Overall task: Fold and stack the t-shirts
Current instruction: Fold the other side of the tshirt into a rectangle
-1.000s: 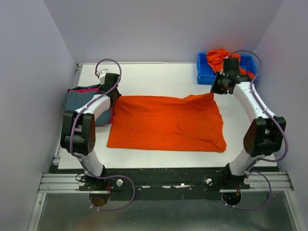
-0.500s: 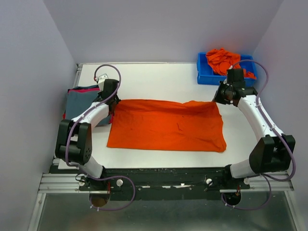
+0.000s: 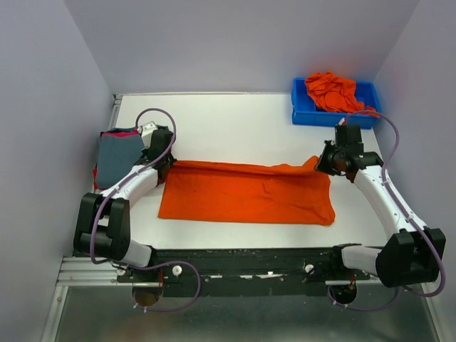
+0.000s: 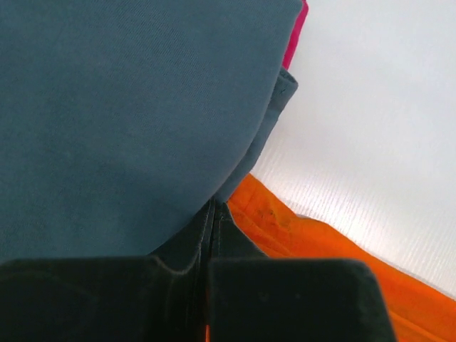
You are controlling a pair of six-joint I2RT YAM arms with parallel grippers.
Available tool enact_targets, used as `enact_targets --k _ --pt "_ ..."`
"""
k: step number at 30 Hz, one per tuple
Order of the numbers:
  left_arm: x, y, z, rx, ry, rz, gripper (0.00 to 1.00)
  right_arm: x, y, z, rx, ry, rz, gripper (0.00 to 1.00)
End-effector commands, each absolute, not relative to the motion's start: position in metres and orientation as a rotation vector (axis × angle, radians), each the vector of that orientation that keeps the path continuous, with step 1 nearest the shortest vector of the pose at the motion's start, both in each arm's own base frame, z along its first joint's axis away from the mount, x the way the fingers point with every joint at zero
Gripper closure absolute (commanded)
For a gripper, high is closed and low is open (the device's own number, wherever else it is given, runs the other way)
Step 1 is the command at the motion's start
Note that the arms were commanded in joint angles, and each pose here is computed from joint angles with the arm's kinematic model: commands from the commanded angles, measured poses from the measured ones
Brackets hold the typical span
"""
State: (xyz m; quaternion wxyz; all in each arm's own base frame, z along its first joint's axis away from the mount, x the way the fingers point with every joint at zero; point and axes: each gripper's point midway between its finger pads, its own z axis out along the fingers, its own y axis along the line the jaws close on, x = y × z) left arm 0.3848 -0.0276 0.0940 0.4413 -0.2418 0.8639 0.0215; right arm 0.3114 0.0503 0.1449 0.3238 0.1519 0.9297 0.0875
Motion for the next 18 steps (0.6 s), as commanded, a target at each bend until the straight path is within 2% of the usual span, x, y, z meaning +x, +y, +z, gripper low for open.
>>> enact_targets --k 1,18 --pt "0.371 -0.024 0.088 -0.635 2.146 0.057 1.0 0.301 0.058 0.145 0.39 2.414 0.281 0.99" --pt "0.343 -0.021 0.058 -0.697 2.233 0.096 1.0 0.229 0.08 0.089 0.522 2.42 0.509 0.98"
